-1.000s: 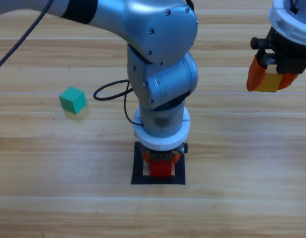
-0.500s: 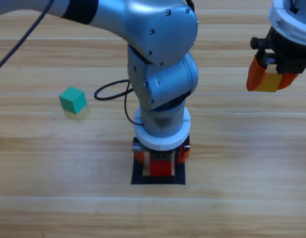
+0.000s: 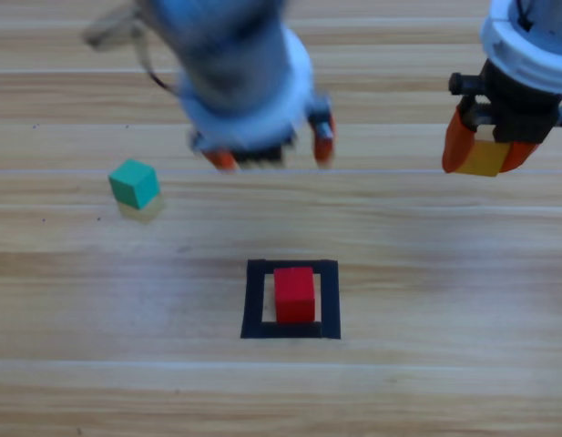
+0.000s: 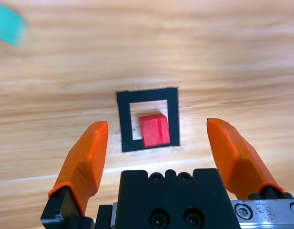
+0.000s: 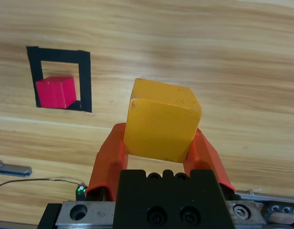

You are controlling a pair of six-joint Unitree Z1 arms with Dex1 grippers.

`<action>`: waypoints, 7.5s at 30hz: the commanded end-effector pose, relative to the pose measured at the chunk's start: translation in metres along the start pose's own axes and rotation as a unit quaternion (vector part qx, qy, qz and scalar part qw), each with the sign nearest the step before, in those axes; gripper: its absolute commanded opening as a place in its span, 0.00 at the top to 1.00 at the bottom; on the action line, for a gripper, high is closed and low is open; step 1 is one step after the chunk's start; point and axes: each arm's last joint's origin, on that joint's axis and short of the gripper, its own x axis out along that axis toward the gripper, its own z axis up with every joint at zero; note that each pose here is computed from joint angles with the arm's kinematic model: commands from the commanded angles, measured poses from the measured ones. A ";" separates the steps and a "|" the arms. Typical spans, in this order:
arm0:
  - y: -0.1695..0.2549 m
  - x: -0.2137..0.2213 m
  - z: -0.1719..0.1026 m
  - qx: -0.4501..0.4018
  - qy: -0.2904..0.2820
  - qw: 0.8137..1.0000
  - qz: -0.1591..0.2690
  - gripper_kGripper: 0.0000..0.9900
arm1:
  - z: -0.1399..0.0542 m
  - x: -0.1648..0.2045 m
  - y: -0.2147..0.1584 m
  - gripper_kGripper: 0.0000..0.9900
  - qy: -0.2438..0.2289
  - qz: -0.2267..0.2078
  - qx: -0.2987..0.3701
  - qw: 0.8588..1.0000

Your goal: Stack the blocks in the rectangular block: red at the bottom, yellow in the middle, green on top

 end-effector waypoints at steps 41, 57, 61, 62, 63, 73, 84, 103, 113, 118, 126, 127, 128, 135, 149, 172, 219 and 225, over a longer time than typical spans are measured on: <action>0.186 -0.116 0.005 0.079 -0.028 0.996 -0.021 0.07 | -0.041 0.138 0.165 0.93 0.060 -0.055 -0.044 0.996; 0.189 -0.099 0.003 0.075 -0.019 0.997 -0.029 0.01 | -0.049 0.143 0.168 0.93 0.066 -0.062 -0.044 0.995; 0.189 -0.089 0.000 0.076 -0.015 0.997 -0.029 0.02 | -0.049 0.146 0.168 0.93 0.063 -0.067 -0.045 0.995; 0.189 -0.089 0.000 0.076 -0.015 0.997 -0.028 0.02 | -0.049 0.148 0.168 0.93 0.064 -0.069 -0.045 0.995; 0.189 -0.088 0.000 0.076 -0.015 0.997 -0.028 0.02 | -0.049 0.149 0.169 0.93 0.064 -0.069 -0.046 0.994; 0.189 -0.080 0.005 0.079 -0.011 0.997 -0.020 0.02 | -0.049 0.155 0.170 0.93 0.068 -0.073 -0.045 0.994; 0.189 -0.063 0.006 0.080 -0.002 0.997 -0.018 0.02 | -0.050 0.158 0.170 0.93 0.074 -0.075 -0.041 0.994; 0.198 -0.056 0.015 0.079 0.002 0.997 -0.023 0.01 | -0.052 0.170 0.170 0.92 0.084 -0.082 -0.038 0.992; 0.198 -0.054 0.014 0.080 0.005 0.996 -0.026 0.01 | -0.051 0.164 0.171 0.05 0.084 -0.073 -0.041 0.993; 0.200 -0.056 0.013 0.082 0.004 0.996 -0.026 0.01 | -0.048 0.134 0.170 0.00 0.060 -0.050 -0.043 0.996; 0.208 -0.055 0.046 0.054 -0.014 0.998 -0.024 0.02 | -0.067 -0.051 0.138 0.00 -0.104 0.075 -0.096 0.987; 0.209 -0.047 0.055 0.046 -0.009 0.999 -0.023 0.02 | -0.074 -0.069 0.130 0.00 -0.124 0.084 -0.109 0.983; 0.208 -0.037 0.062 0.043 -0.002 0.999 -0.018 0.02 | -0.081 -0.082 0.120 0.00 -0.141 0.093 -0.121 0.978; 0.204 0.065 0.108 0.003 0.072 0.997 0.024 0.02 | -0.141 -0.073 0.002 0.00 -0.248 0.212 -0.190 0.926; 0.190 0.171 0.101 0.037 0.167 0.984 0.052 0.02 | -0.186 0.004 -0.080 0.00 -0.310 0.199 -0.316 0.874; 0.196 0.200 0.107 0.095 0.174 0.978 0.066 0.05 | -0.184 0.012 -0.077 0.00 -0.295 0.184 -0.316 0.883; -0.034 -0.011 -0.001 0.053 0.052 0.996 0.056 0.94 | -0.187 0.013 -0.077 0.00 -0.276 0.189 -0.346 0.877; -0.052 0.001 -0.027 0.038 0.062 0.995 0.074 0.94 | -0.188 0.013 -0.077 0.00 -0.275 0.189 -0.354 0.874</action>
